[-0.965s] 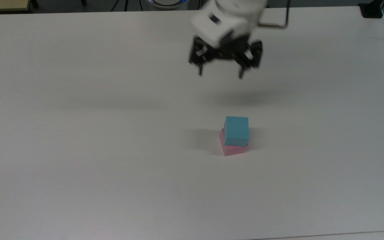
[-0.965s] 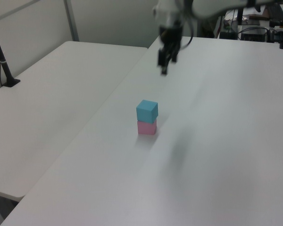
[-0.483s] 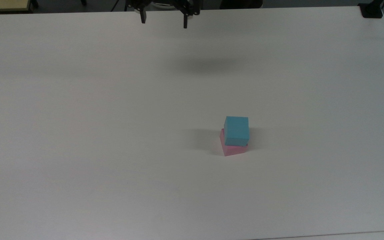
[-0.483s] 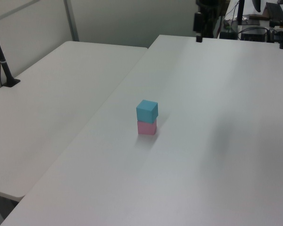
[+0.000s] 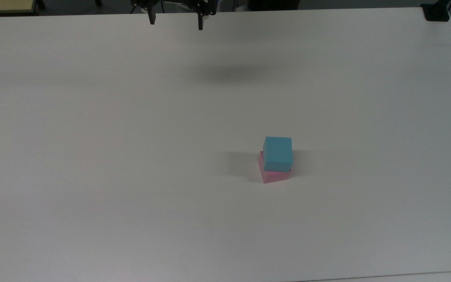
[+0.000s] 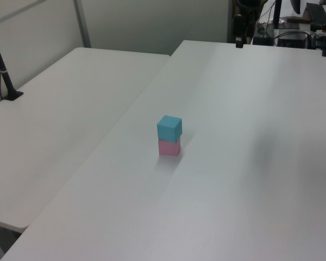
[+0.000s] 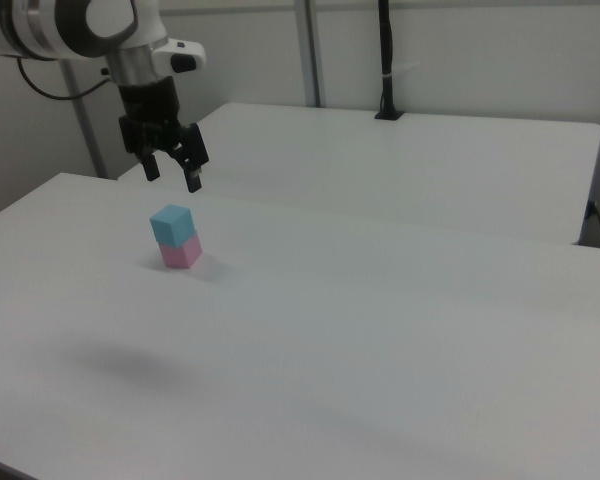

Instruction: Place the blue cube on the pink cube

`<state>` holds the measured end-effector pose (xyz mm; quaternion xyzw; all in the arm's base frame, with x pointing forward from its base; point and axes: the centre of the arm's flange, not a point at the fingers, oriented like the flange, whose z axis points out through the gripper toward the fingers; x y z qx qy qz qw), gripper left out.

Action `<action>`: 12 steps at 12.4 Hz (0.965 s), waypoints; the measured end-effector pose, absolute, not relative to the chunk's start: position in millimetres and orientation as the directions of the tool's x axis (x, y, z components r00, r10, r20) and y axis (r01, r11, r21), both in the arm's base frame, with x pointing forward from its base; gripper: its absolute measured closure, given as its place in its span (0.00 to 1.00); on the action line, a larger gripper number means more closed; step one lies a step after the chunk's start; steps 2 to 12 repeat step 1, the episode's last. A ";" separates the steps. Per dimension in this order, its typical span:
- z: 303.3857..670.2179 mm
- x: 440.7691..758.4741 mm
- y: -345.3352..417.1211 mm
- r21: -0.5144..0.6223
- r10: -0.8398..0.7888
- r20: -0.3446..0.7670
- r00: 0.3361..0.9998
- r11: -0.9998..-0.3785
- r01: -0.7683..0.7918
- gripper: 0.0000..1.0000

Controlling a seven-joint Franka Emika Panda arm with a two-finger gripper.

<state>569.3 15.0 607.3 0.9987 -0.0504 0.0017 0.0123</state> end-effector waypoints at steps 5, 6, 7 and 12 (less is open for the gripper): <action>607.4 569.5 6.0 0.018 -0.115 0.005 0.993 -0.993 -0.115 0.00; 607.4 569.5 6.0 0.018 -0.115 0.005 0.993 -0.993 -0.115 0.00; 607.4 569.5 6.0 0.018 -0.115 0.005 0.993 -0.993 -0.115 0.00; 607.4 569.5 6.0 0.018 -0.115 0.005 0.993 -0.993 -0.115 0.00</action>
